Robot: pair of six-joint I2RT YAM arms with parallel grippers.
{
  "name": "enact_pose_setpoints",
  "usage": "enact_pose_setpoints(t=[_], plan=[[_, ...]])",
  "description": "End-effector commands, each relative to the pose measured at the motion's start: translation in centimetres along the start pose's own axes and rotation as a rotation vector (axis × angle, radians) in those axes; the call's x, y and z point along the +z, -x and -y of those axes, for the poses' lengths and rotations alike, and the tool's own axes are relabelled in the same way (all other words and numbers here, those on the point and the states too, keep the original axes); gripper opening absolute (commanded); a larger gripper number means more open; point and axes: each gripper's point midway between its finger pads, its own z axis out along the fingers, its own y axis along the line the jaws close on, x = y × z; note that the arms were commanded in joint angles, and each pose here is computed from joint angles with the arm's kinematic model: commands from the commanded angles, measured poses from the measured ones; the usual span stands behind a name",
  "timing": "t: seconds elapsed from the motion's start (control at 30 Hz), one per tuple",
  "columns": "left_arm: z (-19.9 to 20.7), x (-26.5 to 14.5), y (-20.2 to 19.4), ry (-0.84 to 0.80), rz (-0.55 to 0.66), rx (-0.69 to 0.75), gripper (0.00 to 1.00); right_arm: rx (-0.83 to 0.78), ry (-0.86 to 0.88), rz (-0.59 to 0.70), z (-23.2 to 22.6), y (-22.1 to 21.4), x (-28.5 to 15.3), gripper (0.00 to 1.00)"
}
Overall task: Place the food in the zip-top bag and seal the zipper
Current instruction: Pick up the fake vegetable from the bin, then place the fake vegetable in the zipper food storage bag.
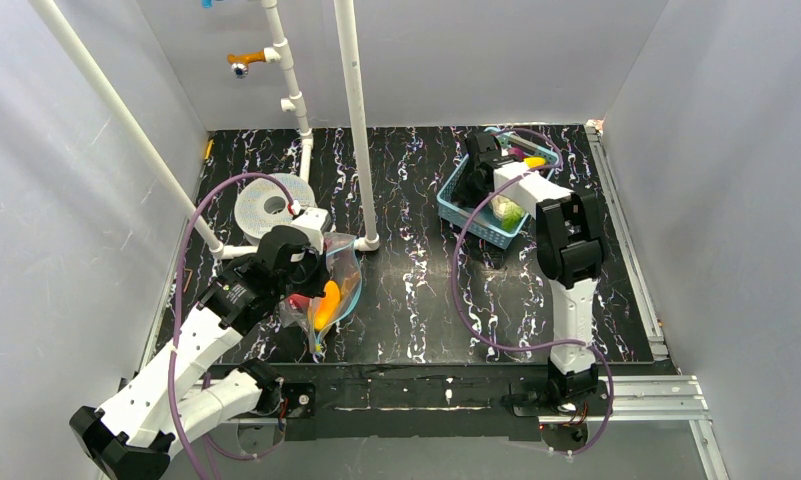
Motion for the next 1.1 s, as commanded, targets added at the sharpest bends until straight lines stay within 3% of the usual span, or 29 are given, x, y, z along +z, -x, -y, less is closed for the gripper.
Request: enact_pose_setpoints(t=[0.0, 0.13, 0.3, 0.53, 0.67, 0.77, 0.93, 1.07], plan=[[-0.4, 0.1, 0.1, 0.011, 0.009, 0.005, 0.00, -0.106, 0.087, 0.151, -2.2, 4.6, -6.8, 0.14], [-0.7, 0.1, 0.0, 0.027, 0.012, 0.004, 0.00, -0.192, 0.093, 0.249, -2.0, 6.6, -10.9, 0.02], [-1.2, 0.3, 0.0, 0.052, 0.010, 0.003, 0.00, -0.252, 0.200, 0.254, -2.0, 4.8, -15.2, 0.01], [-1.5, 0.6, -0.1, 0.073, 0.008, 0.001, 0.00, -0.293, 0.643, -0.099, -4.4, -8.3, -18.3, 0.01], [-1.5, 0.8, 0.0, 0.076, 0.011, 0.002, 0.00, -0.389, 0.737, -0.310, -5.5, -16.8, -20.5, 0.01], [-1.6, 0.9, 0.0, 0.079, 0.008, 0.006, 0.00, -0.477, 0.803, -0.372, -6.7, -21.4, -23.6, 0.01], [-1.7, 1.0, 0.0, 0.085, 0.008, 0.009, 0.00, -0.456, 0.947, -0.411, -8.1, -24.6, -28.8, 0.01], [-1.8, 0.8, 0.2, 0.086, 0.023, 0.007, 0.00, -0.381, 1.155, -0.508, -9.9, -26.9, -33.5, 0.01]])
